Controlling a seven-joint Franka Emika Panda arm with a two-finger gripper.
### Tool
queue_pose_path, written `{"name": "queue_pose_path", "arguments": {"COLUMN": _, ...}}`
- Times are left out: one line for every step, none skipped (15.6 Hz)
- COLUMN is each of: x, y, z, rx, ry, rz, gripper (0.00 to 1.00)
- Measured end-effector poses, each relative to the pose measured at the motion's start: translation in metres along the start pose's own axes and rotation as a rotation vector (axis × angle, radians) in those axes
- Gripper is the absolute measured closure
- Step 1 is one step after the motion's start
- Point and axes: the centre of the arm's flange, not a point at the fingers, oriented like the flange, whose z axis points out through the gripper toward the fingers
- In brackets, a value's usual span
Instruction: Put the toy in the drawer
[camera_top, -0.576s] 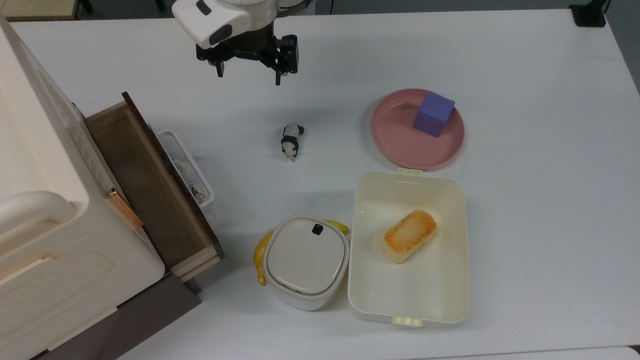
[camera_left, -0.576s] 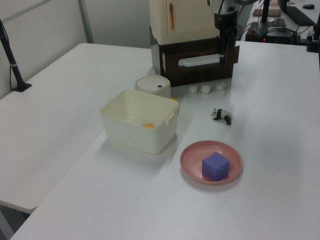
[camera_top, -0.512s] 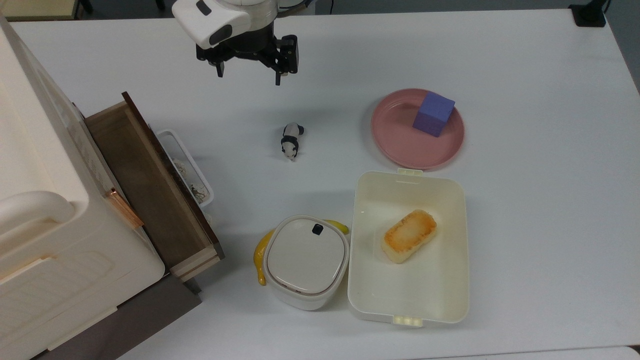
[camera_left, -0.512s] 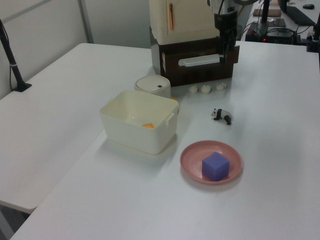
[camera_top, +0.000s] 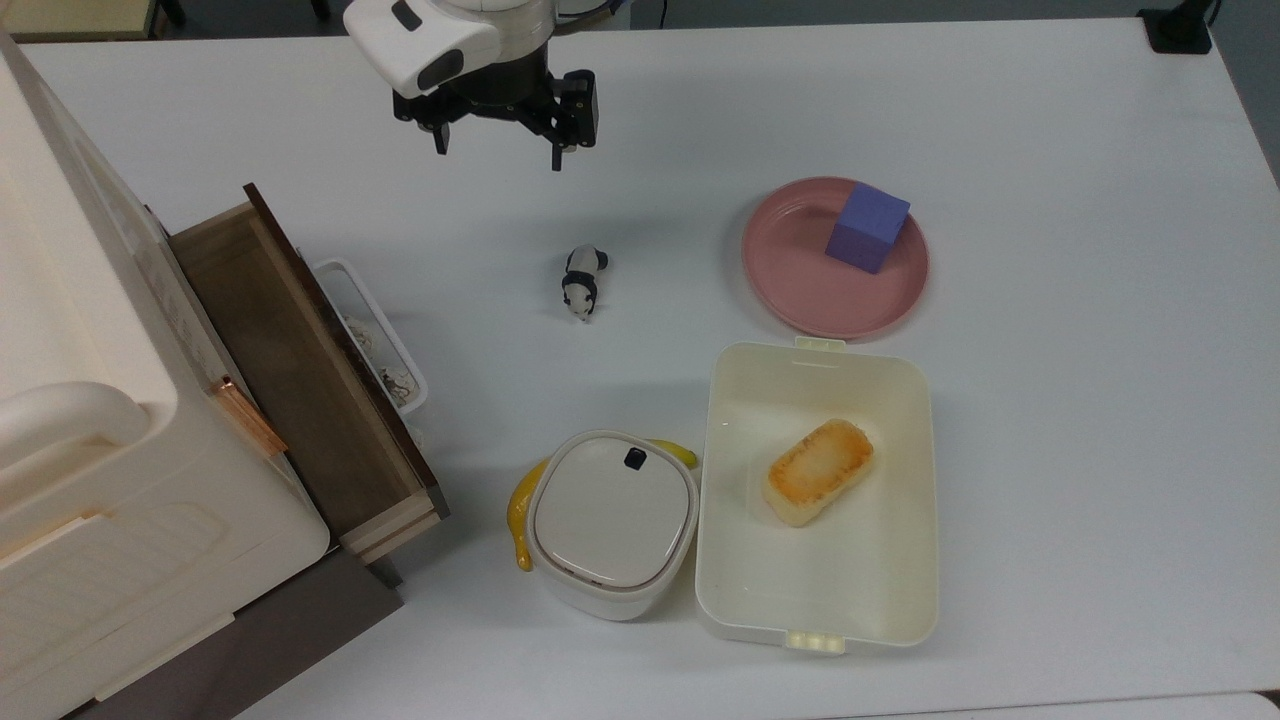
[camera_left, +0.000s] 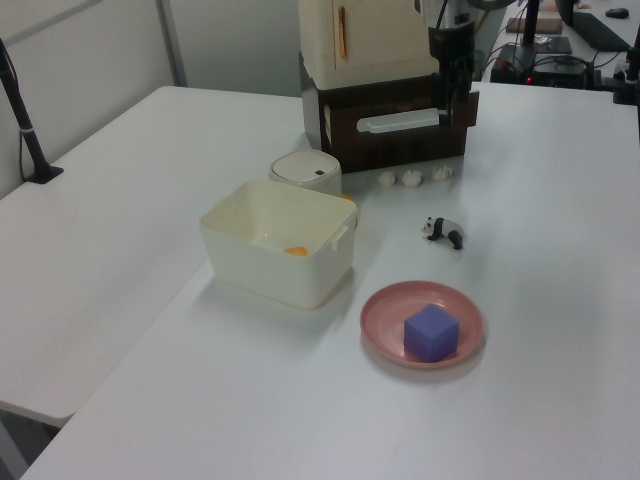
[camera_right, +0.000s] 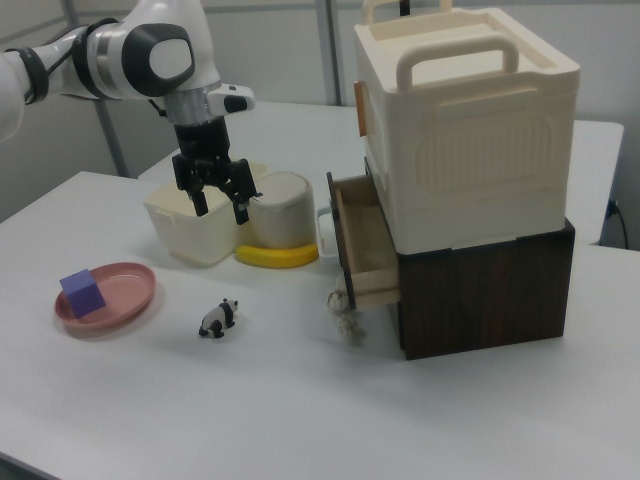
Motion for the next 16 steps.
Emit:
{"name": "queue_pose_path", "arguments": {"x": 0.000, "y": -0.001, "z": 0.002, "rx": 0.011, "ry": -0.005, "rz": 0.001, "gripper": 0.00}}
{"name": "queue_pose_path", "arguments": {"x": 0.000, "y": -0.003, "z": 0.005, "rx": 0.023, "ry": -0.012, "rz": 0.002, "gripper": 0.00}}
{"name": "queue_pose_path", "arguments": {"x": 0.001, "y": -0.005, "z": 0.011, "rx": 0.039, "ry": -0.019, "rz": 0.003, "gripper": 0.00}}
{"name": "queue_pose_path", "arguments": {"x": 0.002, "y": -0.008, "z": 0.019, "rx": 0.054, "ry": -0.025, "rz": 0.004, "gripper": 0.00}}
{"name": "queue_pose_path", "arguments": {"x": 0.003, "y": -0.010, "z": 0.029, "rx": 0.063, "ry": -0.032, "rz": 0.004, "gripper": 0.00}}
{"name": "queue_pose_path", "arguments": {"x": 0.004, "y": -0.013, "z": 0.040, "rx": 0.066, "ry": -0.041, "rz": 0.002, "gripper": 0.00}}
{"name": "queue_pose_path", "arguments": {"x": 0.004, "y": -0.017, "z": 0.052, "rx": 0.066, "ry": -0.044, "rz": -0.003, "gripper": 0.00}}
{"name": "queue_pose_path", "arguments": {"x": 0.006, "y": -0.022, "z": 0.063, "rx": 0.067, "ry": -0.037, "rz": -0.009, "gripper": 0.00}}
{"name": "queue_pose_path", "arguments": {"x": 0.008, "y": -0.028, "z": 0.077, "rx": 0.069, "ry": -0.025, "rz": -0.018, "gripper": 0.00}}
{"name": "queue_pose_path", "arguments": {"x": 0.010, "y": -0.036, "z": 0.093, "rx": 0.069, "ry": -0.017, "rz": -0.028, "gripper": 0.00}}
{"name": "queue_pose_path", "arguments": {"x": 0.010, "y": -0.045, "z": 0.111, "rx": 0.068, "ry": -0.020, "rz": -0.041, "gripper": 0.00}}
{"name": "queue_pose_path", "arguments": {"x": 0.011, "y": -0.053, "z": 0.128, "rx": 0.064, "ry": -0.031, "rz": -0.052, "gripper": 0.00}}
{"name": "queue_pose_path", "arguments": {"x": 0.011, "y": -0.059, "z": 0.144, "rx": 0.055, "ry": -0.044, "rz": -0.063, "gripper": 0.00}}
{"name": "queue_pose_path", "arguments": {"x": 0.011, "y": -0.063, "z": 0.156, "rx": 0.048, "ry": -0.057, "rz": -0.071, "gripper": 0.00}}
{"name": "queue_pose_path", "arguments": {"x": 0.011, "y": -0.067, "z": 0.167, "rx": 0.044, "ry": -0.065, "rz": -0.078, "gripper": 0.00}}
{"name": "queue_pose_path", "arguments": {"x": 0.010, "y": -0.070, "z": 0.175, "rx": 0.040, "ry": -0.071, "rz": -0.083, "gripper": 0.02}}
